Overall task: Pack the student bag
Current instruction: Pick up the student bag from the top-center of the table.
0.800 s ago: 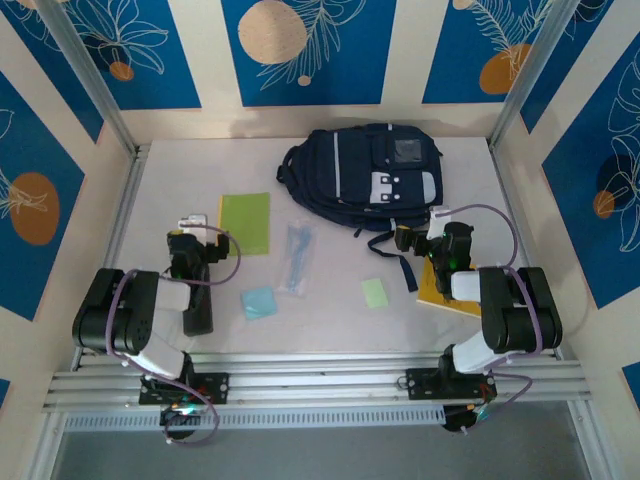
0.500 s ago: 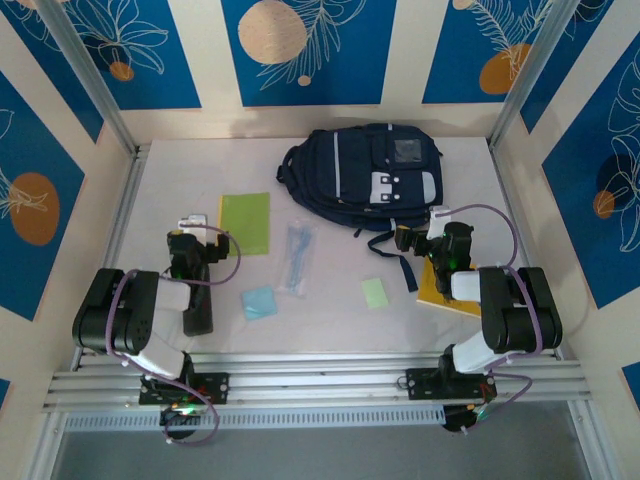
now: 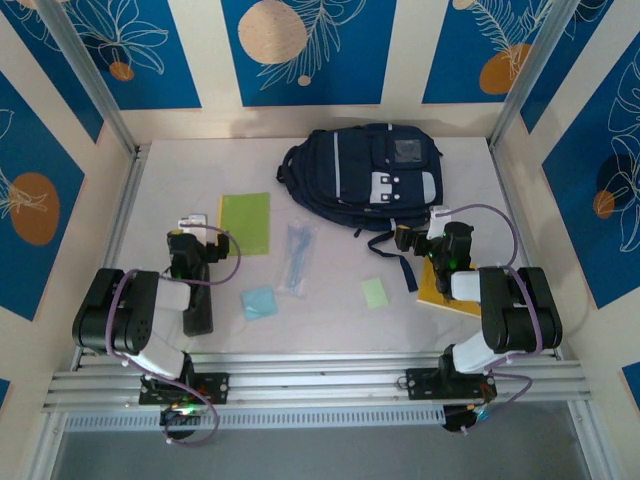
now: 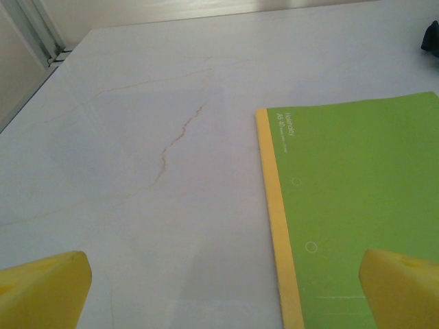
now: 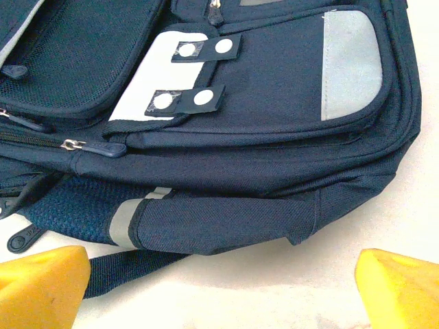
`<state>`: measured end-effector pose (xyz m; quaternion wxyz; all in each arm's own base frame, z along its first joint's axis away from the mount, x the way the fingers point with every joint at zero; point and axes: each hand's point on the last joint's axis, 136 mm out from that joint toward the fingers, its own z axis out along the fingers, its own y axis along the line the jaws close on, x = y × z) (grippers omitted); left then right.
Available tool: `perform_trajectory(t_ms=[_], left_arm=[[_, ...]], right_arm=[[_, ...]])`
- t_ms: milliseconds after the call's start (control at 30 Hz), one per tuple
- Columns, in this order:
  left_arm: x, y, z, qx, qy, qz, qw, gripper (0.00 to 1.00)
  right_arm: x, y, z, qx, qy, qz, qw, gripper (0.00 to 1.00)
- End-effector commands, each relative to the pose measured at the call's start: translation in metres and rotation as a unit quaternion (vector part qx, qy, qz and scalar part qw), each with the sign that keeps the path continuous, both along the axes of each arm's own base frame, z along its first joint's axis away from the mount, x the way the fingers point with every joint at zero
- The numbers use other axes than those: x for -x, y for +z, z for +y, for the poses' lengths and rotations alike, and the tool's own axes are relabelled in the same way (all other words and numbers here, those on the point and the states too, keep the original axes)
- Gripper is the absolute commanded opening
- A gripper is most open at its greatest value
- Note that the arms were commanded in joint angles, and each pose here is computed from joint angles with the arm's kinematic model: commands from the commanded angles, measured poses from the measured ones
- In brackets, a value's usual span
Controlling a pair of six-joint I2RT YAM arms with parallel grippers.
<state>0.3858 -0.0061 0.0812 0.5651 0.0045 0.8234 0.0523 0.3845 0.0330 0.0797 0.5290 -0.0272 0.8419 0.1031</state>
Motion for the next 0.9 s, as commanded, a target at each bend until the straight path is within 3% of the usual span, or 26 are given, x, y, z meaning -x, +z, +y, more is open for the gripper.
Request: perform_trajectory(t_ms=[0, 400, 567, 733, 867], left_arm=[[-0.008, 0.013, -0.002, -0.007, -0.002, -0.023, 1.000, 1.00], [-0.003, 0.034, -0.004, -0.009, -0.008, -0.028, 1.000, 1.00], [-0.003, 0.061, -0.005, -0.012, -0.006, -0.019, 1.000, 1.00], [-0.006, 0.090, -0.009, 0.054, 0.026, 0.046, 0.997, 1.00], [-0.005, 0.086, -0.023, 0.125, 0.040, 0.113, 0.985, 1.00]], right_arm=[[-0.011, 0.014, 0.000, -0.005, 0.000, -0.025, 1.000, 0.99], [-0.017, 0.026, 0.007, 0.015, 0.004, 0.004, 1.000, 0.99], [-0.016, 0.041, 0.002, 0.030, -0.051, 0.040, 0.997, 1.00], [-0.003, 0.060, 0.008, -0.074, -0.114, 0.130, 0.982, 0.95], [0.004, 0.060, 0.027, -0.206, -0.158, 0.220, 0.940, 0.94]])
